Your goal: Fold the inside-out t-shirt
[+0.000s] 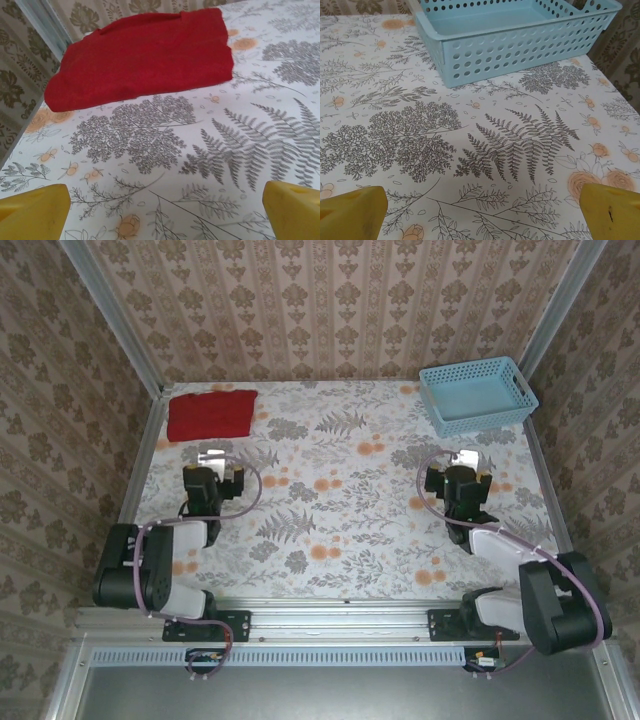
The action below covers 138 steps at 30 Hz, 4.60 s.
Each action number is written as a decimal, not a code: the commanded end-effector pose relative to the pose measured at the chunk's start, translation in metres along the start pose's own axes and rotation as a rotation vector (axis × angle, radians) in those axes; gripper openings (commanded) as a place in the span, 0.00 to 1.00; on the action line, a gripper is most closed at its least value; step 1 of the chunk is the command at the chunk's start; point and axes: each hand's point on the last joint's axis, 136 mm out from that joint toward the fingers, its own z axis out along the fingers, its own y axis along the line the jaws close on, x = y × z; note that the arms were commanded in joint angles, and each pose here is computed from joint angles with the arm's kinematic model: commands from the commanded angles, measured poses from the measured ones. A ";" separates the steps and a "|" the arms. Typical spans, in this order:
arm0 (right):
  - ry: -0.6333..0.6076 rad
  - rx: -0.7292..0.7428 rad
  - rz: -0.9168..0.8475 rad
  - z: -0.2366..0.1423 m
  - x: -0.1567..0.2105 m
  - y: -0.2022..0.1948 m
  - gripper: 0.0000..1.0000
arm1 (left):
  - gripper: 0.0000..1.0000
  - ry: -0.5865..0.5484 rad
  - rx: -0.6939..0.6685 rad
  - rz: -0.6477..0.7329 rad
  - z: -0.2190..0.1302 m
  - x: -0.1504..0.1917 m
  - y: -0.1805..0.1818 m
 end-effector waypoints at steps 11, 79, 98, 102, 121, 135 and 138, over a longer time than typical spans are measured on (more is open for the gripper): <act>-0.136 -0.142 0.027 0.009 -0.025 0.014 1.00 | 1.00 -0.019 -0.008 -0.094 0.016 0.001 0.020; -0.104 -0.228 0.005 0.044 -0.007 0.027 1.00 | 1.00 -0.023 -0.023 -0.085 0.015 0.001 0.020; -0.105 -0.228 0.005 0.044 -0.007 0.027 1.00 | 1.00 -0.024 -0.022 -0.084 0.015 0.000 0.020; -0.105 -0.229 0.004 0.044 -0.007 0.027 1.00 | 1.00 -0.023 -0.021 -0.084 0.015 0.001 0.019; -0.104 -0.229 0.004 0.044 -0.007 0.027 1.00 | 1.00 -0.023 -0.021 -0.084 0.015 0.001 0.020; -0.096 -0.230 0.002 0.046 -0.007 0.028 1.00 | 1.00 -0.024 -0.021 -0.084 0.015 0.000 0.020; -0.094 -0.229 0.003 0.046 -0.007 0.028 1.00 | 1.00 -0.024 -0.022 -0.085 0.015 0.000 0.020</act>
